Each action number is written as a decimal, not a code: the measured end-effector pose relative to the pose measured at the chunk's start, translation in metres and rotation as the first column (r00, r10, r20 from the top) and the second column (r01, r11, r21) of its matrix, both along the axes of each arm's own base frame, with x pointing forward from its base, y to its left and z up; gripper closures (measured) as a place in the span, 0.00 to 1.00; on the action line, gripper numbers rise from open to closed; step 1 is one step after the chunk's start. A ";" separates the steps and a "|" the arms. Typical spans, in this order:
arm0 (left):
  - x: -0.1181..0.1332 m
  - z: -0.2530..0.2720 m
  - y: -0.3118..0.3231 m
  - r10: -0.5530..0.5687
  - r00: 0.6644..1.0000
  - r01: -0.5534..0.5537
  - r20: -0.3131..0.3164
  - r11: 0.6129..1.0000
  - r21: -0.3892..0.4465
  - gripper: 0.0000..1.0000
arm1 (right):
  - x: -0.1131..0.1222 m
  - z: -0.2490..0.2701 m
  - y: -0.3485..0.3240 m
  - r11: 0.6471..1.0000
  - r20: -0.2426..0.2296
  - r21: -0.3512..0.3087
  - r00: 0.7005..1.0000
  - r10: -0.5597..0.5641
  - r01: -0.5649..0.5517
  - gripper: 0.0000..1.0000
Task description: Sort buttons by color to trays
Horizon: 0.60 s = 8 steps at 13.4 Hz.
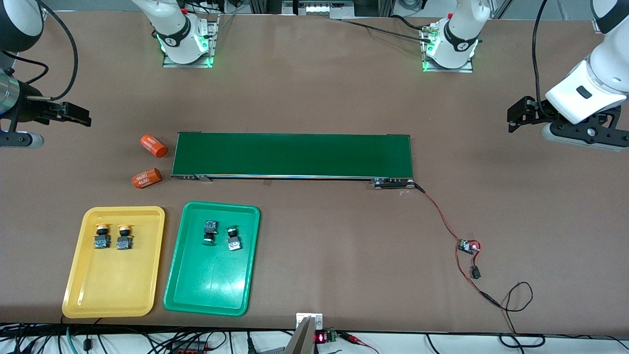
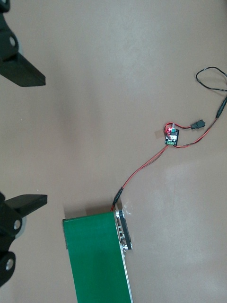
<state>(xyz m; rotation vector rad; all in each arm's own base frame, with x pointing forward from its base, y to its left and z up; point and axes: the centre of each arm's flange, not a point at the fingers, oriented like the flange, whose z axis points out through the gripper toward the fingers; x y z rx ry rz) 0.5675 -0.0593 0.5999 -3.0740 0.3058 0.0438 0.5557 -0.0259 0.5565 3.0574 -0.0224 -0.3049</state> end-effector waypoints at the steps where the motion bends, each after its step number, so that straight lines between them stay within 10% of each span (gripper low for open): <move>1: 0.000 0.000 0.000 0.000 1.000 0.000 0.000 1.000 0.000 0.00 | -0.003 0.003 0.003 1.000 -0.001 0.001 1.000 0.004 -0.004 0.00; 8: 0.001 0.000 0.004 0.008 1.000 -0.008 0.002 1.000 0.000 0.00 | -0.004 0.007 0.016 1.000 0.001 0.001 1.000 0.028 -0.028 0.00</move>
